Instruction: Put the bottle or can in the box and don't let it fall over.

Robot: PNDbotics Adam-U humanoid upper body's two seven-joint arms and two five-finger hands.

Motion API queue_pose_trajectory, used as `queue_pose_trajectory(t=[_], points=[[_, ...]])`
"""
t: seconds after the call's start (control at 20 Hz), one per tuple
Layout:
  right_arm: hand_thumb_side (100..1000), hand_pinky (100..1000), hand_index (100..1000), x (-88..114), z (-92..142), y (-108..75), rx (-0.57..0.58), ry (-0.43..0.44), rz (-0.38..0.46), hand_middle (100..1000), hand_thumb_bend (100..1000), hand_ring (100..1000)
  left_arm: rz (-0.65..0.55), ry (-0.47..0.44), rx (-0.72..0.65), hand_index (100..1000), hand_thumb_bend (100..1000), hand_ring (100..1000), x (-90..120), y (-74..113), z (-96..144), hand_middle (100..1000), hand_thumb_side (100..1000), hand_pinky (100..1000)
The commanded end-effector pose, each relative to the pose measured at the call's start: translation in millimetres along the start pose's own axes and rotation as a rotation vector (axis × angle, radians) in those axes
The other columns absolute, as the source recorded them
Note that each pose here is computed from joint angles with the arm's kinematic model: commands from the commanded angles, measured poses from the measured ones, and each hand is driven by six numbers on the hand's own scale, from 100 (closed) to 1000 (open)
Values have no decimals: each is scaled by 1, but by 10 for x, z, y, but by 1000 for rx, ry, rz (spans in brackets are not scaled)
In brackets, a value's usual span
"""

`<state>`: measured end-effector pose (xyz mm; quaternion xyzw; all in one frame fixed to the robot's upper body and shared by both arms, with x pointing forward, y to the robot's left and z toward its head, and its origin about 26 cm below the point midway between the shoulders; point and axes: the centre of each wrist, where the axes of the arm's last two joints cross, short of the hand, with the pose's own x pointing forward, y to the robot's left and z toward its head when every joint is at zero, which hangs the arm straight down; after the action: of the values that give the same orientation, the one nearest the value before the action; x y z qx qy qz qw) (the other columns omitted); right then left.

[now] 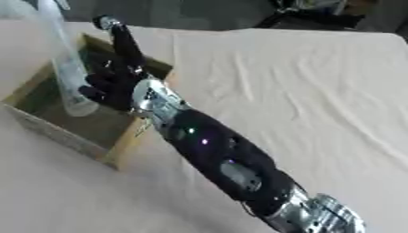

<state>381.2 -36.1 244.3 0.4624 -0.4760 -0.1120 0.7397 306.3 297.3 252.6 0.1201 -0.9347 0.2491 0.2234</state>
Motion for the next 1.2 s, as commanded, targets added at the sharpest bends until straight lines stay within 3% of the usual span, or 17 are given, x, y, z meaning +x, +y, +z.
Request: queue_pose_trajectory(t=[0.05, 0.35, 0.55, 0.75, 0.85, 0.95, 1.05, 1.15, 1.2], points=[[583, 100, 882, 296, 170, 114, 9, -90, 35, 100, 309, 100, -18, -36, -26, 853, 284, 921, 78, 11, -65, 1000, 677, 992], [586, 100, 883, 637, 388, 140, -8, -223, 33, 100, 325, 100, -34, -30, -31, 853, 280, 922, 70, 41, -51, 1000, 682, 994], [581, 100, 888, 843, 703, 222, 42, -348, 78, 100, 345, 100, -46, -26, -31, 853, 275, 923, 65, 67, -44, 1000, 687, 996], [546, 100, 899, 1006, 1197, 323, 105, -549, 168, 100, 359, 100, -60, -21, -34, 853, 267, 925, 59, 91, -33, 1000, 695, 998], [535, 100, 904, 1086, 1463, 322, 105, -694, 234, 107, 368, 100, -68, -18, -36, 852, 266, 925, 56, 105, -29, 1000, 696, 999], [526, 100, 907, 1144, 1635, 258, 67, -831, 303, 145, 383, 100, -73, -18, -37, 852, 266, 924, 55, 116, -27, 1000, 695, 998], [479, 100, 912, 1238, 1743, 123, -11, -977, 373, 304, 473, 100, -79, -13, -38, 853, 258, 928, 51, 131, -19, 1000, 708, 1000], [459, 107, 913, 1297, 1818, -53, -111, -1109, 461, 368, 498, 119, -92, -1, -42, 854, 252, 931, 44, 155, -6, 1000, 716, 1000], [390, 313, 917, 1305, 1841, -142, -160, -1158, 511, 478, 574, 239, -101, 7, -46, 855, 240, 935, 40, 169, 3, 1000, 731, 1000]])
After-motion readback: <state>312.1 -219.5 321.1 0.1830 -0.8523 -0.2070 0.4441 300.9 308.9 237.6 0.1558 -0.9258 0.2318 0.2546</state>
